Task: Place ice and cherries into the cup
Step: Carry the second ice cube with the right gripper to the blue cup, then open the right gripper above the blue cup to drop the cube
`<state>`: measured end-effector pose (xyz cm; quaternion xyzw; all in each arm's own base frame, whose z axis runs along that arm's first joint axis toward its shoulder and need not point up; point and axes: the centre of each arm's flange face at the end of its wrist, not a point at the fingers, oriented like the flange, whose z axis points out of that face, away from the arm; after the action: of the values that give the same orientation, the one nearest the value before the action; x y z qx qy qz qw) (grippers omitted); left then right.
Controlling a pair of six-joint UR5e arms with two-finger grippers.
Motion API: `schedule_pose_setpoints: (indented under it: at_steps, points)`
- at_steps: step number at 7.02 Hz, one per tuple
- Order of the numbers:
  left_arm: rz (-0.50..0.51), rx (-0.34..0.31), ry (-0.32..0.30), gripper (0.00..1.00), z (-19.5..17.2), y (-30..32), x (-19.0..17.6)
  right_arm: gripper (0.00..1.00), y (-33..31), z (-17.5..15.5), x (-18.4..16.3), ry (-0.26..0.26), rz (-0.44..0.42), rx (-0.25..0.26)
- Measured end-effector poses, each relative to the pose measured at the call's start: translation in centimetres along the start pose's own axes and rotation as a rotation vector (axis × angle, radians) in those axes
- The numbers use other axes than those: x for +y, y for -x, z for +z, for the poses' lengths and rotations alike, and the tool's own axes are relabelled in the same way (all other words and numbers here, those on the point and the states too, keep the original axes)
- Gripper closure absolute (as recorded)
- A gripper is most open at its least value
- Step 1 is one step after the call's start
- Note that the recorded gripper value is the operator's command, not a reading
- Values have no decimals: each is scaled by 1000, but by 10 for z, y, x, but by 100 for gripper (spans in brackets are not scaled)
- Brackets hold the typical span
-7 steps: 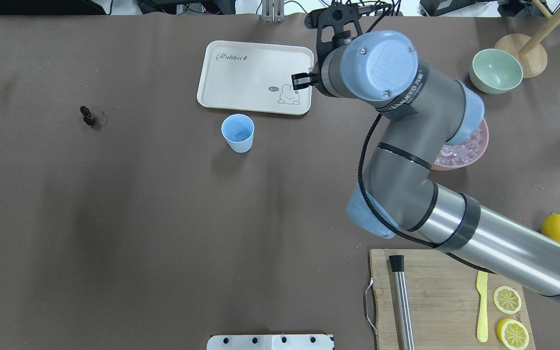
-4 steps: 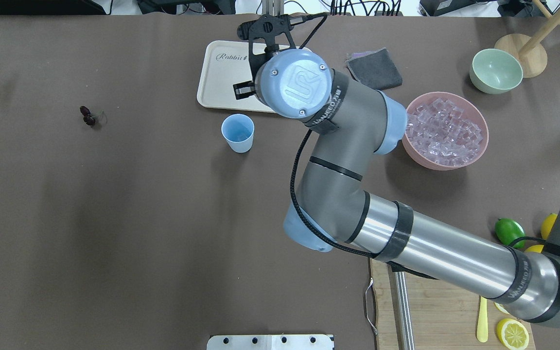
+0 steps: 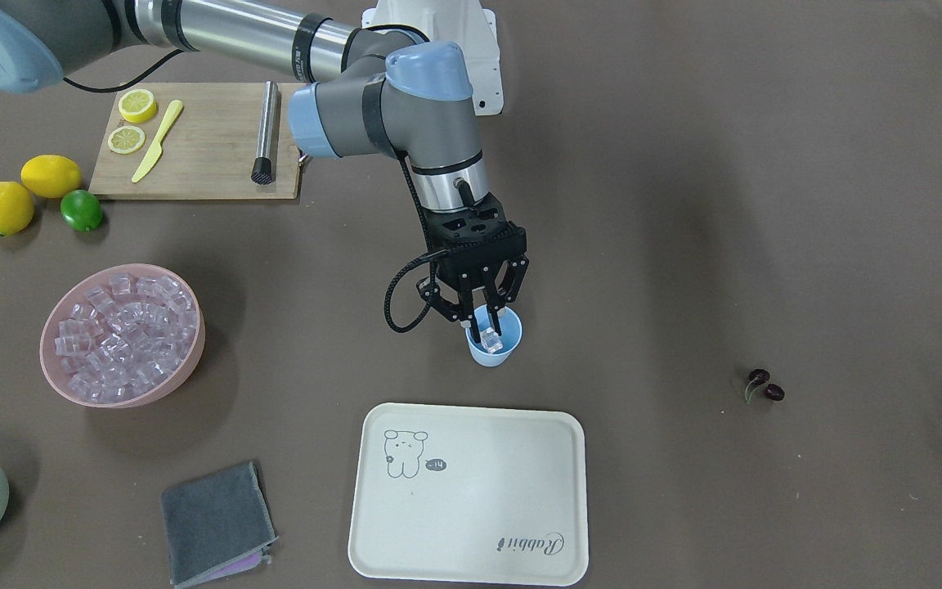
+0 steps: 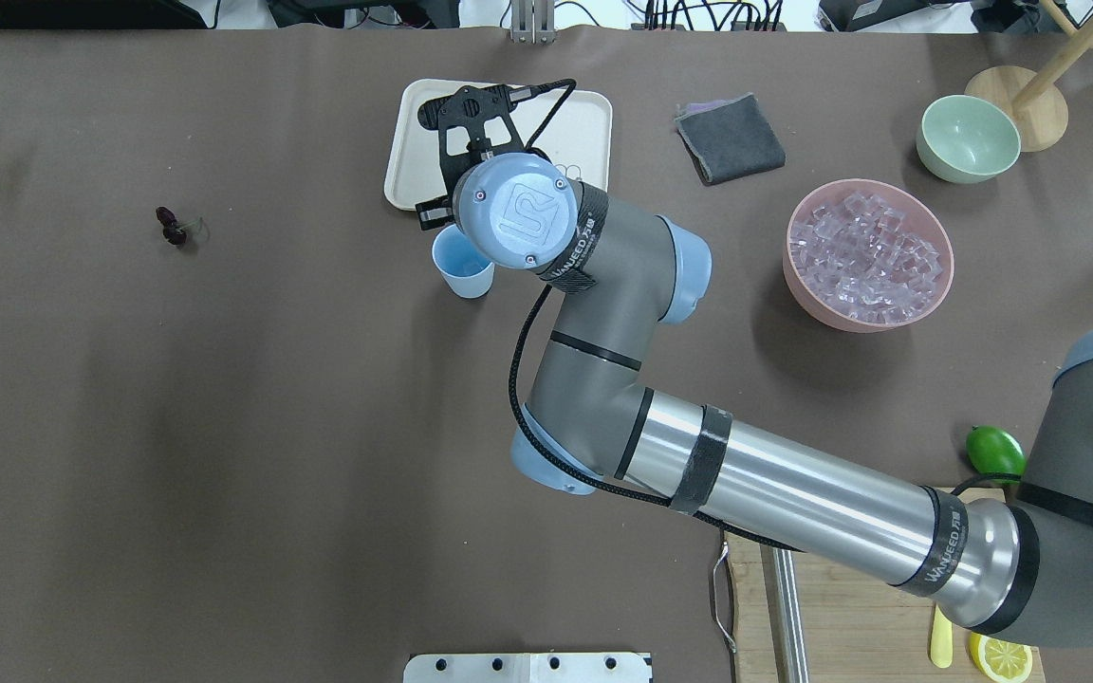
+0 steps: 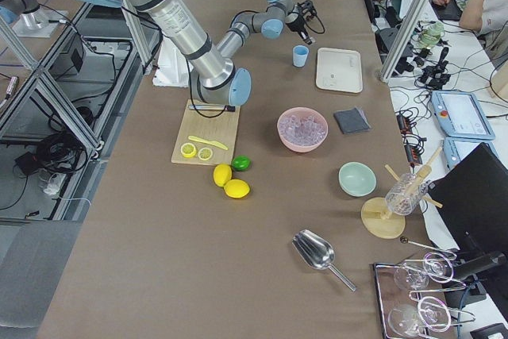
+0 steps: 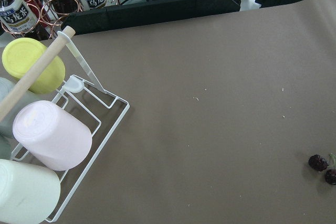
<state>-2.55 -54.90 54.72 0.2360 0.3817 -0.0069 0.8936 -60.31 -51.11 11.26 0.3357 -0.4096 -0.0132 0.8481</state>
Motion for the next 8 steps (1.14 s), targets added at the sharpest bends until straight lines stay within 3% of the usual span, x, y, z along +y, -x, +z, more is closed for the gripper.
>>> schedule_pose_setpoints:
  at_steps: [1, 2, 3, 8]
  points:
    - [2, 1, -2, 2, 0, 0, 0, 100, 4, 5, 8, 7, -7, -7]
    - [3, 1, -3, 2, 0, 0, 0, 86, 8, 6, 14, 12, -11, -17]
    - [3, 1, -3, 2, 2, 2, 1, 1, 12, 7, 19, 20, -12, -28]
    - [0, -1, 1, 2, 3, 8, 13, 0, -2, -1, 12, 34, -4, -58]
